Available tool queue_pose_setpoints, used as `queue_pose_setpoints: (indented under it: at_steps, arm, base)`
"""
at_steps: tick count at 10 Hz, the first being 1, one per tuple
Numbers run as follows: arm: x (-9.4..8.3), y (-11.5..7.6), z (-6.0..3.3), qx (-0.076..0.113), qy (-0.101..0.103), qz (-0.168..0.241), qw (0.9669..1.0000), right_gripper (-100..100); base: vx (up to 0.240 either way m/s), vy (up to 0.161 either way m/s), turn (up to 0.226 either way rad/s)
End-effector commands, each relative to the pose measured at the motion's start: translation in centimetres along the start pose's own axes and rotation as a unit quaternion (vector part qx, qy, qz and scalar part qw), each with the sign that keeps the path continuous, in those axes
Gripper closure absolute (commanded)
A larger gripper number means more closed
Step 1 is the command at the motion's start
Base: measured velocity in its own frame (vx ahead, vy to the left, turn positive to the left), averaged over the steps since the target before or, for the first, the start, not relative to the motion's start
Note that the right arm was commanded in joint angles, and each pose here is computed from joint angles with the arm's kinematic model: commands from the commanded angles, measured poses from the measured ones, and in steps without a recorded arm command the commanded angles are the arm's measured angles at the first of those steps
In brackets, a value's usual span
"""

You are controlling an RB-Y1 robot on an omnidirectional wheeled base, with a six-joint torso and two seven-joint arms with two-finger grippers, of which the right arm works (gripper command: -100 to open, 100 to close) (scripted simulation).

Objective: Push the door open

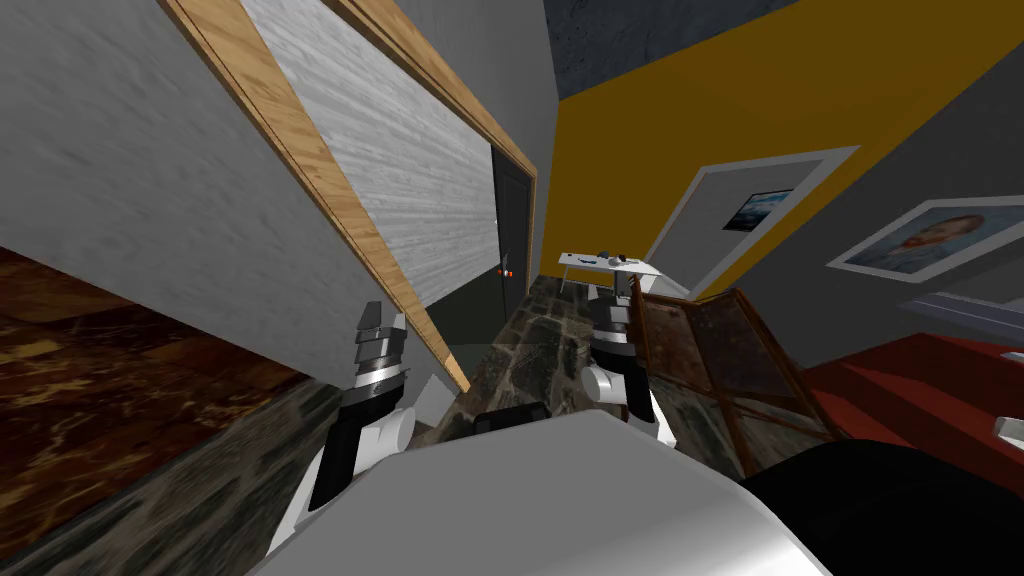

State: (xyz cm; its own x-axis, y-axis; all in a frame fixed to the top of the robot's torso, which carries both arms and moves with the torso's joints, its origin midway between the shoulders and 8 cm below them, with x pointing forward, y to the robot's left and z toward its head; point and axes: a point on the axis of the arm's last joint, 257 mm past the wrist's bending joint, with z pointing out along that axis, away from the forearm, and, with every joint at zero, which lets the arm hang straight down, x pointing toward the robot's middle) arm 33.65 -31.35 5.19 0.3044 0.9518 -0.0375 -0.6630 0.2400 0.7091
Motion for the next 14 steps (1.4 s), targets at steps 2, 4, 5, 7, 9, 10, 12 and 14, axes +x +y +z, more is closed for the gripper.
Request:
queue_pose_setpoints:
  at_steps: [2, 4, 5, 7, 9, 10, 12, 14]
  arm:
    - [1.0, -1.5, -0.31, 0.008, 0.018, -0.024, 0.9995, -100]
    - [1.8, -2.7, -0.63, 0.014, 0.032, -0.044, 0.9984, -100]
    - [2.2, -3.4, -0.81, 0.017, 0.039, -0.054, 0.9976, -100]
    - [2.9, -4.7, -1.21, 0.023, 0.053, -0.075, 0.9955, -100]
    - [3.7, -5.9, -1.63, 0.029, 0.066, -0.094, 0.993, -100]
    - [4.1, -6.6, -1.93, 0.032, 0.074, -0.106, 0.991, -100]
    - [5.2, -8.3, -2.63, 0.039, 0.093, -0.133, 0.986, -100]
    - [6.0, -9.7, -3.25, 0.044, 0.108, -0.154, 0.9812, -100]
  base:
    - [0.133, -0.027, 0.062]
    - [0.177, -0.068, 0.049]
    - [0.158, -0.058, 0.052]
    - [0.145, -0.052, 0.054]
    - [0.148, -0.062, 0.062]
    - [0.15, -0.084, 0.044]
    - [0.164, -0.072, 0.079]
    - [0.15, -0.054, 0.053]
